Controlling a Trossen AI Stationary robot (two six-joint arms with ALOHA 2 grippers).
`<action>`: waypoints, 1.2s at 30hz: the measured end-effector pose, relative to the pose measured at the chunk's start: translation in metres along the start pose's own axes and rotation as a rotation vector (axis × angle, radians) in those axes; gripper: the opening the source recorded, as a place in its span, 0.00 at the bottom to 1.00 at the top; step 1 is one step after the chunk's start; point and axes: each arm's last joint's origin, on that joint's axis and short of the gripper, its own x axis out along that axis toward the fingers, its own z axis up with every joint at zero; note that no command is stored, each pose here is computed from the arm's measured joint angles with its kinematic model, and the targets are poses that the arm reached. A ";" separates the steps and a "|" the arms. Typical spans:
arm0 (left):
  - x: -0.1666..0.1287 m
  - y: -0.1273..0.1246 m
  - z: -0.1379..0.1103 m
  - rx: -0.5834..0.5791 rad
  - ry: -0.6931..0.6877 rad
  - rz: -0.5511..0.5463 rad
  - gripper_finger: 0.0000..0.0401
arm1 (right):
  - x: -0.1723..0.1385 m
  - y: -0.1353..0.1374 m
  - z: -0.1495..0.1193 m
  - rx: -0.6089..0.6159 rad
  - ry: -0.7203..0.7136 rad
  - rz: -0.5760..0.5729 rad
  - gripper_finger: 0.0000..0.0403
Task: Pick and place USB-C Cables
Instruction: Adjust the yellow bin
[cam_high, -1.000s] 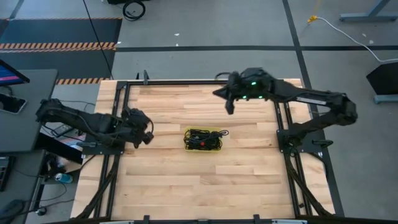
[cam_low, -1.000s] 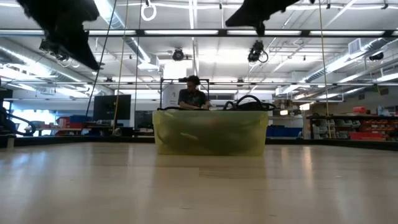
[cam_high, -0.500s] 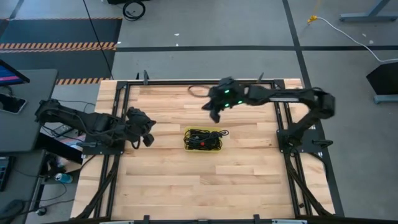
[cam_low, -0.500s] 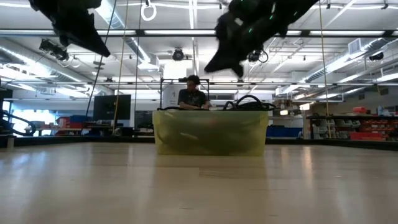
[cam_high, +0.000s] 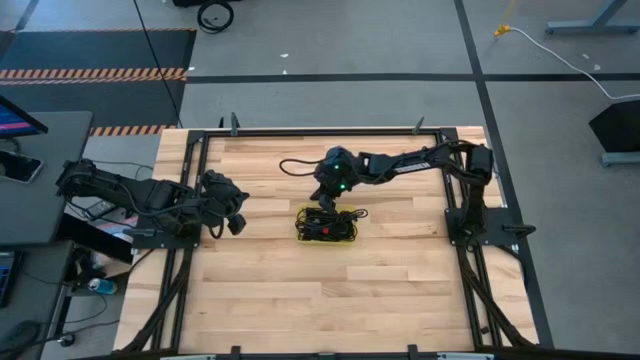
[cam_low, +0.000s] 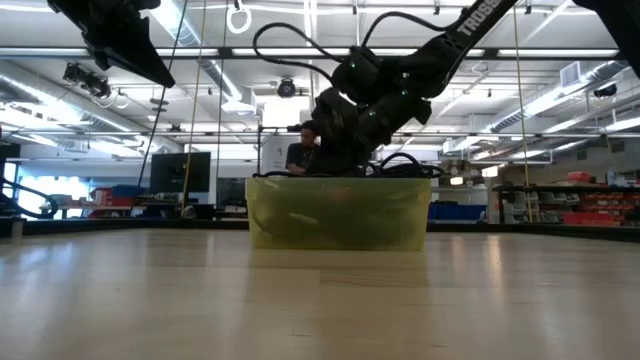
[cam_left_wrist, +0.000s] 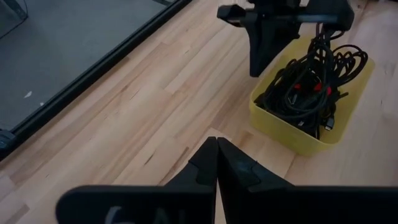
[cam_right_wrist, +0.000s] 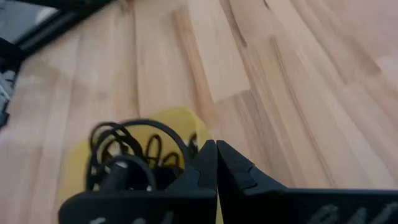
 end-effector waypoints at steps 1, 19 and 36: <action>0.000 0.000 0.000 0.000 0.000 0.000 0.02 | 0.001 -0.001 -0.001 -0.002 0.001 -0.001 0.00; 0.000 0.001 -0.001 0.007 0.006 0.005 0.02 | 0.003 0.006 -0.003 -0.030 0.016 0.028 0.00; 0.000 0.001 -0.001 0.006 0.006 0.005 0.02 | 0.001 -0.001 -0.001 -0.045 0.002 -0.029 0.00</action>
